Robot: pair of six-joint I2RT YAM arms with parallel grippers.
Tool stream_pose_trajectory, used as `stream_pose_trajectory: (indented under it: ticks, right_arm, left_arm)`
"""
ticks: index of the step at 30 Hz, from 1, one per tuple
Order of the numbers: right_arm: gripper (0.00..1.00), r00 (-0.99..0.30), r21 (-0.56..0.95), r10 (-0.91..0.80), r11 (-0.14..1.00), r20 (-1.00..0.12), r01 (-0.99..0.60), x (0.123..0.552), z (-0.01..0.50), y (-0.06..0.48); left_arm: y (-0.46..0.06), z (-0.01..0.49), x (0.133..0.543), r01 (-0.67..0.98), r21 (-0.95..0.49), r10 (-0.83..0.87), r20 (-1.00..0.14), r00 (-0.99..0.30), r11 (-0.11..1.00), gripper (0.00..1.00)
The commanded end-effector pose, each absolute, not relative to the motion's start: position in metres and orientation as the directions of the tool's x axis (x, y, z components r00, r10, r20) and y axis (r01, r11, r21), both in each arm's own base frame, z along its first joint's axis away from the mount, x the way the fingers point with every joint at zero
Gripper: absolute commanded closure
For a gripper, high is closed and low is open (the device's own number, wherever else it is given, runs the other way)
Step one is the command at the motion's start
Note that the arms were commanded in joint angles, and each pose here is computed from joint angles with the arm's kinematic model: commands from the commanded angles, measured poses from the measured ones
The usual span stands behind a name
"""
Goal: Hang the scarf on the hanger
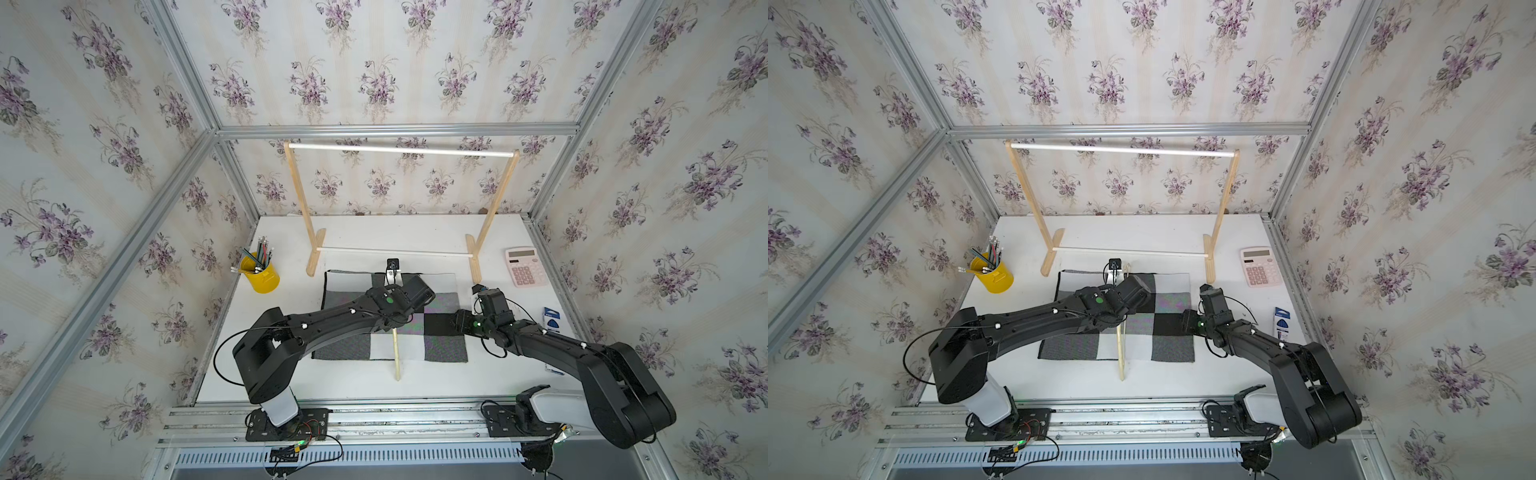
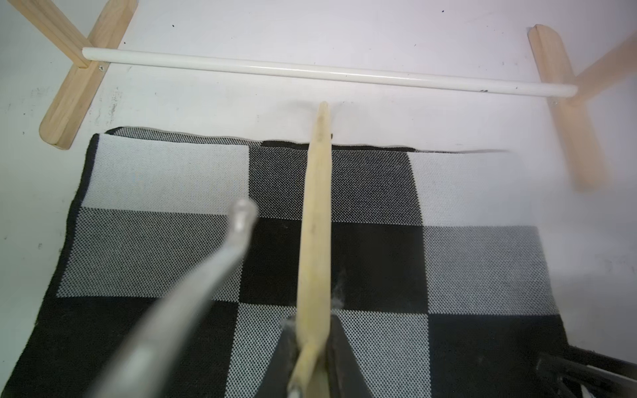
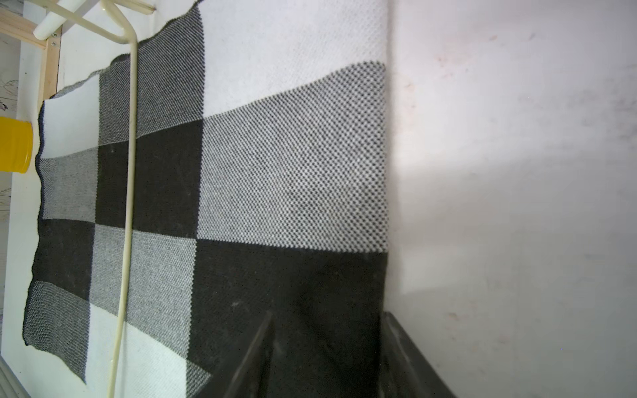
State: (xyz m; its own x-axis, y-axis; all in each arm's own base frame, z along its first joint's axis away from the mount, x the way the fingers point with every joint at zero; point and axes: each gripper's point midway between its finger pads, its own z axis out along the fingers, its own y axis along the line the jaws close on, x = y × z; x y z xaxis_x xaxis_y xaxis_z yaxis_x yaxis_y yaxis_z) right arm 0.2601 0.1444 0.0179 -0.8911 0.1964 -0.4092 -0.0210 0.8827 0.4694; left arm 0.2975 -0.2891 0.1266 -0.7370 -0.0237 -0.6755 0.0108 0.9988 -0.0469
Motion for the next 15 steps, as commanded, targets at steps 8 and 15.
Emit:
stream_pose_trajectory:
  ticks: [8, 15]
  right_arm:
    - [0.84, -0.941, 0.449, 0.201, 0.891, -0.271, 0.061, 0.226, -0.012, 0.136]
    - [1.0, -0.91, 0.496, 0.211, 0.868, -0.357, 0.006, 0.24, 0.008, 0.143]
  left_arm:
    - [-0.292, 0.114, 0.288, 0.037, -0.04, 0.004, -0.631, -0.776, 0.999, 1.0]
    - [-0.292, 0.115, 0.287, 0.037, -0.044, 0.001, -0.631, -0.776, 0.998, 1.0]
